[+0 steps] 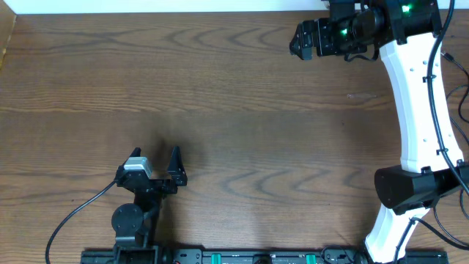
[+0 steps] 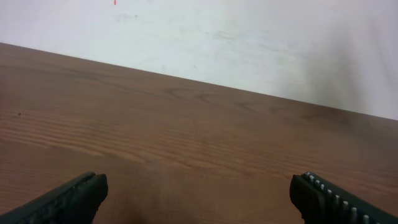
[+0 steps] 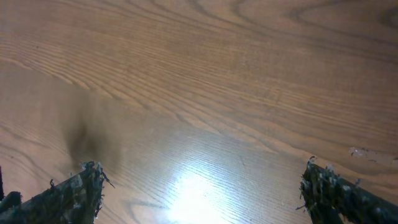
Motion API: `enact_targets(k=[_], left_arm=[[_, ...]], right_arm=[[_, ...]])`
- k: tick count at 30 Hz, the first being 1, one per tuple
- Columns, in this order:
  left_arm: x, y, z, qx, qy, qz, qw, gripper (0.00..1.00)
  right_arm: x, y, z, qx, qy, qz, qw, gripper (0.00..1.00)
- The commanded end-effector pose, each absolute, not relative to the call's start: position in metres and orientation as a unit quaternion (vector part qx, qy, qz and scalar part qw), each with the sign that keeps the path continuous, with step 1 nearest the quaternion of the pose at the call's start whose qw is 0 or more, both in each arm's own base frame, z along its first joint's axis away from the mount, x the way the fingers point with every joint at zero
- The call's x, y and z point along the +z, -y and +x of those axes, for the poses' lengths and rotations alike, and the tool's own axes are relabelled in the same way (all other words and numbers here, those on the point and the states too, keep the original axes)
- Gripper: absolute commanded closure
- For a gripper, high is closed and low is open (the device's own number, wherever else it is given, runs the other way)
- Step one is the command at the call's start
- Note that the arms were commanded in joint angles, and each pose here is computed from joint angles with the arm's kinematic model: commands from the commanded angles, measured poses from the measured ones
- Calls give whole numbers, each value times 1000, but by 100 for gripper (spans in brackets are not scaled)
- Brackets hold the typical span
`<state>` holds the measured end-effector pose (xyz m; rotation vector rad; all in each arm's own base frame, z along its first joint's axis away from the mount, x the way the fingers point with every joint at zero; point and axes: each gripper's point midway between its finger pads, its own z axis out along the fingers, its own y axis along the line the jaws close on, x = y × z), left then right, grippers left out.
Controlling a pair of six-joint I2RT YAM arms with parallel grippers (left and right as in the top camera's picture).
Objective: Untangle cables
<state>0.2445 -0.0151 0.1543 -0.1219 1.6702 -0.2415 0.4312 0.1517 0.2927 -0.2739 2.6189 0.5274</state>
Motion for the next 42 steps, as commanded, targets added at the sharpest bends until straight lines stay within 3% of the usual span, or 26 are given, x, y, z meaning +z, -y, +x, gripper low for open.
enact_targets(k=[1, 28, 42], left_arm=[[139, 16, 244, -107, -754, -55, 645, 2], [139, 16, 244, -107, -754, -55, 645, 2], [139, 16, 244, -107, -754, -55, 645, 1]], right_arm=[[293, -157, 429, 193, -949, -109, 225, 1], [286, -140, 432, 143, -959, -96, 226, 1], [304, -162, 430, 113, -950, -107, 269, 1]])
